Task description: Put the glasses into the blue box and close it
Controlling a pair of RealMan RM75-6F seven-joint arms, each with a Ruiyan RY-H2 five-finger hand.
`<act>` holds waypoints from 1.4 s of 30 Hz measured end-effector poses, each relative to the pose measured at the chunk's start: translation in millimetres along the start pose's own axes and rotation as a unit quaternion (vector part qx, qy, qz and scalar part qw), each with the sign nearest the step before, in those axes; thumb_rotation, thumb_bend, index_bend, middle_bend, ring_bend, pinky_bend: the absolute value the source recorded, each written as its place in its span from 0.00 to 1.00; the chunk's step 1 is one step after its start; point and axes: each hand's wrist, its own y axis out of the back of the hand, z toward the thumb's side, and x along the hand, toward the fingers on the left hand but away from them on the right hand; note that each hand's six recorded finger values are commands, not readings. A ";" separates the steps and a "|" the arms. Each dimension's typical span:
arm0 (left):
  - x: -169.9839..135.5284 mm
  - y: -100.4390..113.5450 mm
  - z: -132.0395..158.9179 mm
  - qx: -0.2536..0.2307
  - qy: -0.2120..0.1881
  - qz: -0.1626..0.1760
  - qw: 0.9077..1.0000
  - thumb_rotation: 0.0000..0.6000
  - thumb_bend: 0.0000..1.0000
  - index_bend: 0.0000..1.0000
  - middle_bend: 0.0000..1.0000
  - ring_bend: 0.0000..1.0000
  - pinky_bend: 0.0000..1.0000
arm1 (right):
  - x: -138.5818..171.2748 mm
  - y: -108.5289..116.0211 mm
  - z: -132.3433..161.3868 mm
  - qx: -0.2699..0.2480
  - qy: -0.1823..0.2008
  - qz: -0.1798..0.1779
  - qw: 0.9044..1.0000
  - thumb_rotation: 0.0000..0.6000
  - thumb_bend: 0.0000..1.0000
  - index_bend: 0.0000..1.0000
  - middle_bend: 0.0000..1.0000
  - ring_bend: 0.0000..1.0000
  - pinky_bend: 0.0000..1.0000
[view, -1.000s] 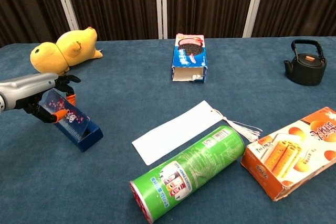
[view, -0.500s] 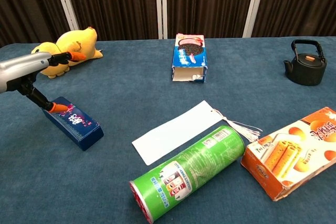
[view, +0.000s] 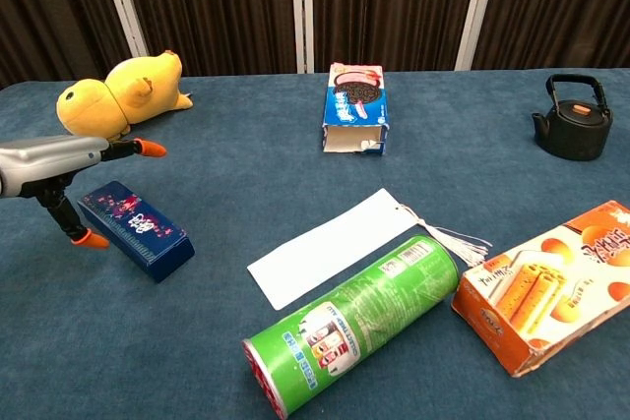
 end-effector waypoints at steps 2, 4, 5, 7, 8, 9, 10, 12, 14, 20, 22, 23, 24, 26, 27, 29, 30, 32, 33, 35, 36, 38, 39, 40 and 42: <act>4.3 -1.9 4.1 0.003 -0.005 0.002 1.000 1.00 0.16 0.08 0.09 0.03 0.02 | -0.6 -0.8 -0.5 0.001 -0.001 0.001 1.000 1.00 0.00 0.00 0.00 0.00 0.00; 7.9 -2.7 6.4 0.007 -0.008 0.004 1.000 1.00 0.17 0.12 0.20 0.10 0.09 | -1.1 -1.3 -1.0 0.001 -0.002 0.002 1.000 1.00 0.00 0.00 0.00 0.00 0.00; 9.1 -2.9 7.0 0.009 -0.008 0.005 1.000 1.00 0.17 0.15 0.24 0.14 0.12 | -1.3 -1.6 -1.3 0.001 -0.003 0.002 1.000 1.00 0.00 0.00 0.00 0.00 0.00; 11.0 -3.6 8.0 0.012 -0.008 0.005 1.000 1.00 0.17 0.20 0.29 0.18 0.17 | -1.6 -1.9 -1.6 0.001 -0.003 0.003 1.000 1.00 0.00 0.00 0.00 0.00 0.00; 11.5 -4.1 8.5 0.012 -0.008 0.004 1.000 1.00 0.17 0.22 0.31 0.19 0.18 | -1.8 -1.9 -1.9 0.000 -0.004 0.003 1.000 1.00 0.00 0.00 0.00 0.00 0.00; 12.0 -4.7 9.0 0.012 -0.007 0.003 1.000 1.00 0.17 0.25 0.32 0.21 0.20 | -2.0 -1.9 -2.1 0.001 -0.004 0.003 1.000 1.00 0.00 0.00 0.00 0.00 0.00; 12.6 -5.4 9.6 0.011 -0.007 0.001 1.000 1.00 0.17 0.27 0.34 0.22 0.22 | -2.0 -1.9 -2.1 0.000 -0.004 0.003 1.000 1.00 0.00 0.00 0.00 0.00 0.00; 13.1 -6.3 10.2 0.010 -0.007 0.000 1.000 1.00 0.17 0.28 0.35 0.23 0.23 | -2.1 -2.0 -2.2 0.000 -0.004 0.003 1.000 1.00 0.00 0.00 0.00 0.00 0.00; 13.4 -6.9 10.3 0.009 -0.006 -0.001 1.000 1.00 0.17 0.30 0.36 0.24 0.25 | -1.9 -1.9 -2.2 0.000 -0.004 0.003 1.000 1.00 0.00 0.00 0.00 0.00 0.00; 14.1 -7.8 9.0 0.006 0.000 -0.001 1.000 1.00 0.17 0.31 0.37 0.24 0.25 | -1.3 -1.3 -1.7 0.000 -0.003 0.002 1.000 1.00 0.00 0.00 0.00 0.00 0.00; 13.8 -7.1 9.5 0.007 -0.001 0.002 1.000 1.00 0.17 0.32 0.37 0.24 0.25 | -1.1 -1.4 -1.4 0.000 -0.003 0.002 1.000 1.00 0.00 0.00 0.00 0.00 0.00; 13.7 -7.0 9.8 0.007 -0.001 0.002 1.000 1.00 0.17 0.32 0.37 0.24 0.25 | -1.1 -1.4 -1.3 0.000 -0.003 0.002 1.000 1.00 0.00 0.00 0.00 0.00 0.00; 13.6 -7.0 9.8 0.007 -0.001 0.003 1.000 1.00 0.15 0.31 0.36 0.24 0.25 | -1.1 -1.4 -1.3 0.000 -0.003 0.002 1.000 1.00 0.00 0.00 0.00 0.00 0.00; 13.4 -7.0 9.7 0.008 0.000 0.003 1.000 1.00 0.10 0.29 0.31 0.21 0.22 | -1.0 -1.4 -1.2 0.000 -0.003 0.002 1.000 1.00 0.00 0.00 0.00 0.00 0.00; 13.3 -6.9 9.6 0.009 0.000 0.003 1.000 1.00 0.06 0.25 0.23 0.16 0.20 | -1.0 -1.3 -1.2 0.000 -0.003 0.002 1.000 1.00 0.00 0.00 0.00 0.00 0.00; 12.6 -5.9 9.0 0.009 0.001 0.007 1.000 1.00 0.01 0.15 0.08 0.05 0.12 | -1.0 -0.9 -1.1 0.000 -0.002 0.001 1.000 1.00 0.00 0.00 0.00 0.00 0.00; 12.2 -5.1 8.7 0.008 0.002 0.009 1.000 1.00 0.00 0.08 0.02 0.01 0.06 | -0.9 -0.7 -1.0 0.000 -0.002 0.001 1.000 1.00 0.00 0.00 0.00 0.00 0.00; 11.0 -2.2 7.5 0.008 0.004 0.019 1.000 1.00 0.00 0.01 0.00 0.00 0.01 | -0.7 -0.5 -0.6 -0.001 -0.001 0.001 1.000 1.00 0.00 0.00 0.00 0.00 0.00; 10.2 -0.6 6.9 0.008 0.005 0.024 1.000 1.00 0.00 0.00 0.00 0.00 0.00 | -0.5 -0.4 -0.3 -0.001 0.000 0.001 1.000 1.00 0.00 0.00 0.00 0.00 0.00; 7.5 4.3 5.6 0.006 0.008 0.036 0.999 1.00 0.00 0.00 0.00 0.00 0.00 | 0.1 0.1 0.5 -0.002 0.001 0.001 1.000 1.00 0.00 0.00 0.00 0.00 0.00; 5.9 7.1 5.0 0.004 0.008 0.041 0.999 1.00 0.00 0.00 0.00 0.00 0.00 | 0.4 0.4 1.1 -0.003 0.002 0.000 1.000 1.00 0.00 0.00 0.00 0.00 0.00; 1.1 14.8 3.4 0.000 0.010 0.055 0.998 1.00 0.00 0.00 0.00 0.00 0.00 | 1.2 1.6 2.5 -0.004 0.005 -0.002 1.000 1.00 0.00 0.00 0.00 0.00 0.00; -1.4 18.8 2.4 -0.001 0.011 0.061 0.998 1.00 0.00 0.00 0.00 0.00 0.00 | 1.6 2.1 3.2 -0.005 0.007 -0.002 1.000 1.00 0.00 0.00 0.00 0.00 0.00; -4.8 24.3 0.7 -0.003 0.013 0.071 0.997 1.00 0.00 0.00 0.00 0.00 0.00 | 2.1 2.6 3.8 -0.006 0.008 -0.003 1.000 1.00 0.00 0.00 0.00 0.00 0.00; -10.3 33.2 -2.2 -0.005 0.017 0.088 0.996 1.00 0.00 0.00 0.00 0.00 0.00 | 3.2 3.8 5.5 -0.006 0.012 -0.005 1.000 1.00 0.00 0.00 0.00 0.00 0.00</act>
